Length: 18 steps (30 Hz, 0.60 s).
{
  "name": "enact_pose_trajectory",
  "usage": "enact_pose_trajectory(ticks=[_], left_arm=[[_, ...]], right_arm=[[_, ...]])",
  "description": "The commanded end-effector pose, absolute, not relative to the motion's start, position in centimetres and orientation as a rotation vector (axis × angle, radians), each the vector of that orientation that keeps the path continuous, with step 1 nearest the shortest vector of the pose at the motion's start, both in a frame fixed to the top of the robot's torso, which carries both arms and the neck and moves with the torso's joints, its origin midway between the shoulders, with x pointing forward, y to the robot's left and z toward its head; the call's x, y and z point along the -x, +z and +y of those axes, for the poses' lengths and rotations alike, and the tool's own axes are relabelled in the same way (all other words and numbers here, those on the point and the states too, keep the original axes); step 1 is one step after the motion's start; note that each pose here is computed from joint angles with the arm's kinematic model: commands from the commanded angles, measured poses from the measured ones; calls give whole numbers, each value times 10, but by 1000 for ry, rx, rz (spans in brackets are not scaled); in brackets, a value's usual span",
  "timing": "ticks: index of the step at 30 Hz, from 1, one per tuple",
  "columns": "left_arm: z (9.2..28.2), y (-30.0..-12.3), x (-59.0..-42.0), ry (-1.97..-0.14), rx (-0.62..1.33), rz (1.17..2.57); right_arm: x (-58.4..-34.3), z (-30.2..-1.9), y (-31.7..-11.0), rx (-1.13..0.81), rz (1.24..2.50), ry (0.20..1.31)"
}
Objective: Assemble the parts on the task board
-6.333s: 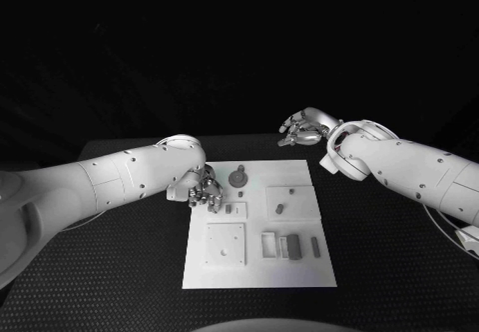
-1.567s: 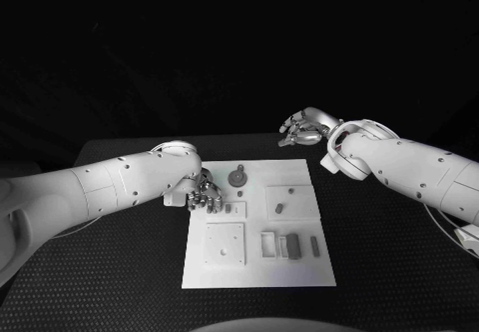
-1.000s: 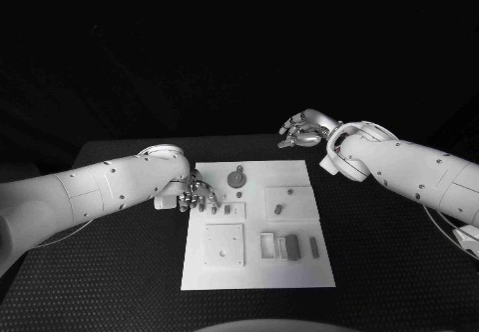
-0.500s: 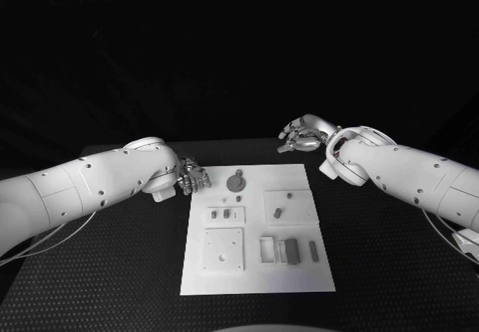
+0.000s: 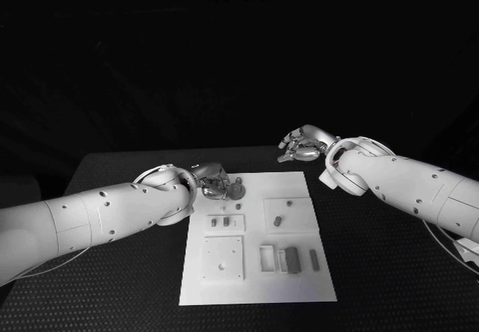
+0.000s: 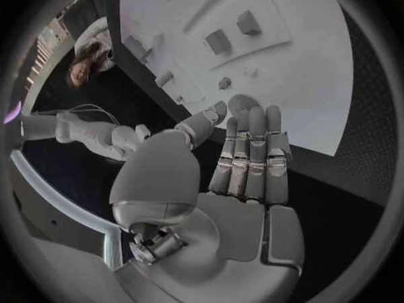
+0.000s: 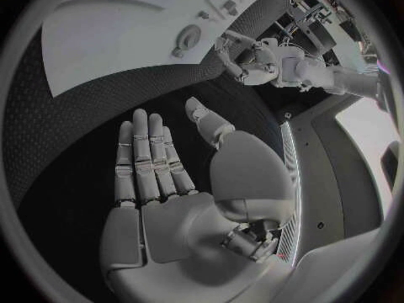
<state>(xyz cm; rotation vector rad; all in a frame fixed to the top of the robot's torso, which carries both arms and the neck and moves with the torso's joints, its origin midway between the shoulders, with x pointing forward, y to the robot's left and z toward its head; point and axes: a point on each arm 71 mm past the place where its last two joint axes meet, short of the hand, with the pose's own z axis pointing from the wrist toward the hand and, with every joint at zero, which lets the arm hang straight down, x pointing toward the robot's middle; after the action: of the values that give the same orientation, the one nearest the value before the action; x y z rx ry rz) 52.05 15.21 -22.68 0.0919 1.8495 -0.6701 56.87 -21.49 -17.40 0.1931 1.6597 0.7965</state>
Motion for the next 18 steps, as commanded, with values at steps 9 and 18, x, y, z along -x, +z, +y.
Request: enact_pose_trajectory(ticks=[9, 18], left_arm=[[123, -236, -504, -746, -409, 1633], [115, -250, -504, -704, -464, 1674]], right_arm=[[-569, -218, -174, -204, 1638, 812], [-570, -216, -174, -206, 1636, 818]])
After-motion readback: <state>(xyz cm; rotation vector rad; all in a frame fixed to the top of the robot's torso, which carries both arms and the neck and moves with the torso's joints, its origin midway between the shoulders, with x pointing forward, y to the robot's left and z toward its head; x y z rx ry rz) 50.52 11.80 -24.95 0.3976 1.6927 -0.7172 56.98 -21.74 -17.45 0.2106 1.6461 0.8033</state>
